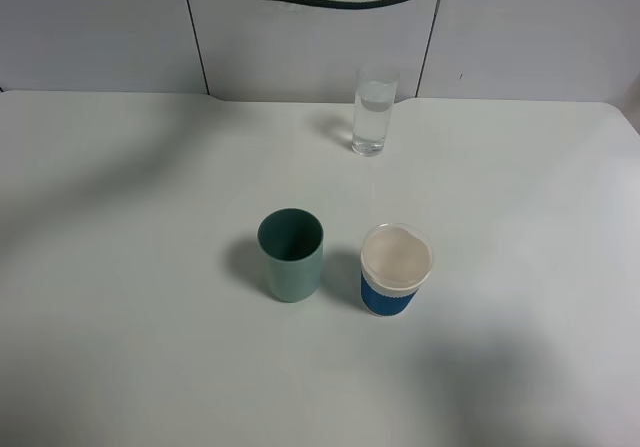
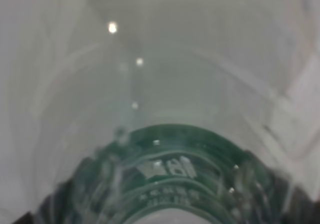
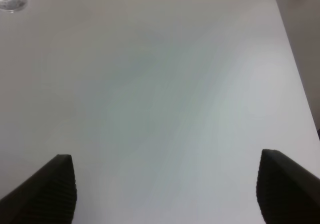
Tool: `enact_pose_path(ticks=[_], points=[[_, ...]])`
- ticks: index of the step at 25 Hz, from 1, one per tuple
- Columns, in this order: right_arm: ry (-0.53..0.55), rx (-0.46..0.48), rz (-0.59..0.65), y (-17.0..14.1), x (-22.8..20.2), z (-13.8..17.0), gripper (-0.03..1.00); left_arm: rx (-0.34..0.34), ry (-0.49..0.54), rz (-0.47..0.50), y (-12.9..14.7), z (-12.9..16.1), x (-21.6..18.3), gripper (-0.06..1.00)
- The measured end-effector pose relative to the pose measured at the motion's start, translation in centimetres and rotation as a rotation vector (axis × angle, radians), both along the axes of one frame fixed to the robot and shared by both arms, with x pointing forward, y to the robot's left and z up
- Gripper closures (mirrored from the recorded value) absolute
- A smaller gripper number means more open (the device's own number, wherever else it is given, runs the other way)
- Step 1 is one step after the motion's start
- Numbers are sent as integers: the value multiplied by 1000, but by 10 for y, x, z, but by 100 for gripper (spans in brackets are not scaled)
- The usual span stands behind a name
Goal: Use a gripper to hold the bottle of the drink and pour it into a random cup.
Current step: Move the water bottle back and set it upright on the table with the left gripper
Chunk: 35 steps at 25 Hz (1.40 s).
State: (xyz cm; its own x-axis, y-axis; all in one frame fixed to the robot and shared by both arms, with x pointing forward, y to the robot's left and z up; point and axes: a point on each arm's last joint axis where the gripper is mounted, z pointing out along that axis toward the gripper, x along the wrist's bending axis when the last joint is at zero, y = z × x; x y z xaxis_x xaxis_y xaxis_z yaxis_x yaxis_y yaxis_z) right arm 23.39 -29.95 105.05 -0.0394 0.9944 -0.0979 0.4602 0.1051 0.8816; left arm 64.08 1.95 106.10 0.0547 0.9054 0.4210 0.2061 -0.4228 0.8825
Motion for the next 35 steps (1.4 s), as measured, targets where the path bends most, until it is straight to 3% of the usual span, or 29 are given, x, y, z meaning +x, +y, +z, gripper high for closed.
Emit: enact_pose_path(ticks=[4, 9, 13, 16, 20, 23, 29, 35], points=[[0, 0, 0, 0, 0, 0, 23, -138, -48, -140, -20, 5, -5, 40], [0, 0, 0, 0, 0, 0, 23, -314, 9, -439, -50, 5, -15, 40], [0, 0, 0, 0, 0, 0, 23, -346, 123, -634, -61, 0, -21, 40], [0, 0, 0, 0, 0, 0, 23, -344, 247, -703, -56, -9, -20, 40], [0, 0, 0, 0, 0, 0, 23, -361, 395, -657, -36, -16, -11, 40], [0, 0, 0, 0, 0, 0, 23, -369, 438, -569, -13, -11, -2, 40], [0, 0, 0, 0, 0, 0, 23, -296, 390, -432, 26, 2, 7, 40], [0, 0, 0, 0, 0, 0, 23, -377, 270, -385, 70, -6, -6, 40]])
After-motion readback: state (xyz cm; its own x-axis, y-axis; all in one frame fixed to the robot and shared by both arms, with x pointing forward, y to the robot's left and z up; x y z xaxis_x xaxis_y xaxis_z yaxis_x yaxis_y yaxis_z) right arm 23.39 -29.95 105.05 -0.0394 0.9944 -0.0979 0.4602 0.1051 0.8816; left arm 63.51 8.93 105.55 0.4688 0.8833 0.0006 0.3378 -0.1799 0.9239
